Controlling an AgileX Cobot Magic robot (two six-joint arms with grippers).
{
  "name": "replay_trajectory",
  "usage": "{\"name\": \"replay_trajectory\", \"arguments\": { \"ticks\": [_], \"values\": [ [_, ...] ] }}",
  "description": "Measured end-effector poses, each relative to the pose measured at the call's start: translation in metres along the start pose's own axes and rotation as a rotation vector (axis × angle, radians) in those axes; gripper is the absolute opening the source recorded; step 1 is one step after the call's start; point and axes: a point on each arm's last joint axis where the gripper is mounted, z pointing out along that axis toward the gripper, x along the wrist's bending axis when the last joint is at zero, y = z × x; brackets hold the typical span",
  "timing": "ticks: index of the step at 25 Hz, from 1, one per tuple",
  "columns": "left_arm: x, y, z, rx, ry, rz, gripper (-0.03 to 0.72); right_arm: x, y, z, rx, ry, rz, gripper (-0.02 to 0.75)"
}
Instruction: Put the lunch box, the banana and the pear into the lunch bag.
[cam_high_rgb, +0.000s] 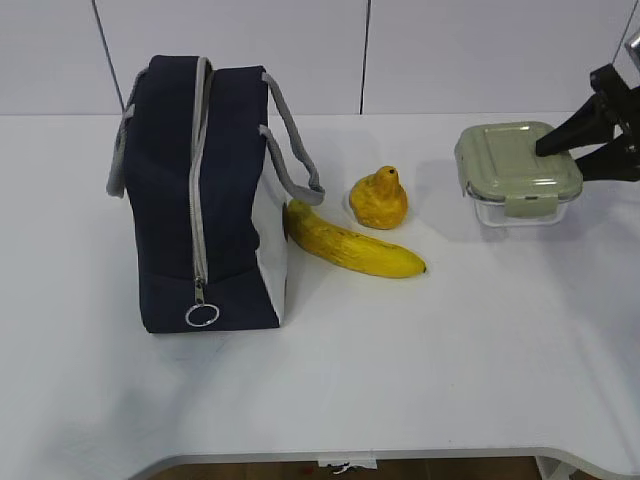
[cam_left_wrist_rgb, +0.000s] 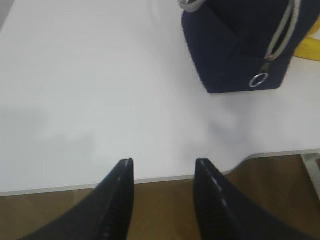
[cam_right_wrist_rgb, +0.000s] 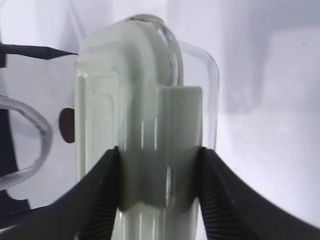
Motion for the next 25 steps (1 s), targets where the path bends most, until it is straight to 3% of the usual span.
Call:
{"name": "replay_trajectory", "arguments": {
  "ticks": [5,7,8,10,12,14,16,18,19,20,25],
  "values": [
    [-0.016,0.034,-0.007,0.074,-0.172,-0.071,0.307,0.027,-0.003,-0.023,-0.05,0.009,-0.003,0.351],
    [-0.016,0.044,0.001,0.121,-0.193,-0.094,0.307,0.038,-0.006,-0.033,-0.069,0.012,-0.014,0.351],
    [-0.021,0.056,0.007,0.151,-0.259,-0.137,0.307,0.046,-0.008,-0.038,-0.08,0.013,-0.025,0.351],
    [-0.024,0.06,0.01,0.148,-0.295,-0.163,0.307,0.058,-0.01,-0.044,-0.097,0.031,-0.04,0.351],
    [-0.022,0.074,0.035,0.234,-0.315,-0.224,0.307,0.073,-0.013,-0.048,-0.114,0.069,-0.057,0.351],
    [-0.022,0.078,0.041,0.248,-0.33,-0.248,0.307,0.086,-0.017,-0.047,-0.11,0.096,-0.076,0.35],
    [-0.027,0.087,0.053,0.275,-0.405,-0.308,0.314,0.097,-0.02,-0.042,-0.096,0.123,-0.09,0.35],
    [-0.026,0.097,0.075,0.331,-0.443,-0.317,0.327,0.109,-0.023,-0.035,-0.077,0.159,-0.102,0.35],
    [-0.029,0.103,0.071,0.306,-0.48,-0.336,0.356,0.114,-0.025,-0.031,-0.069,0.178,-0.104,0.35],
    [-0.026,0.11,0.093,0.336,-0.482,-0.311,0.371,0.12,-0.027,-0.027,-0.059,0.195,-0.11,0.35],
    [-0.021,0.141,0.125,0.343,-0.506,-0.278,0.417,0.146,-0.036,-0.009,-0.018,0.289,-0.135,0.349]
  ]
}}
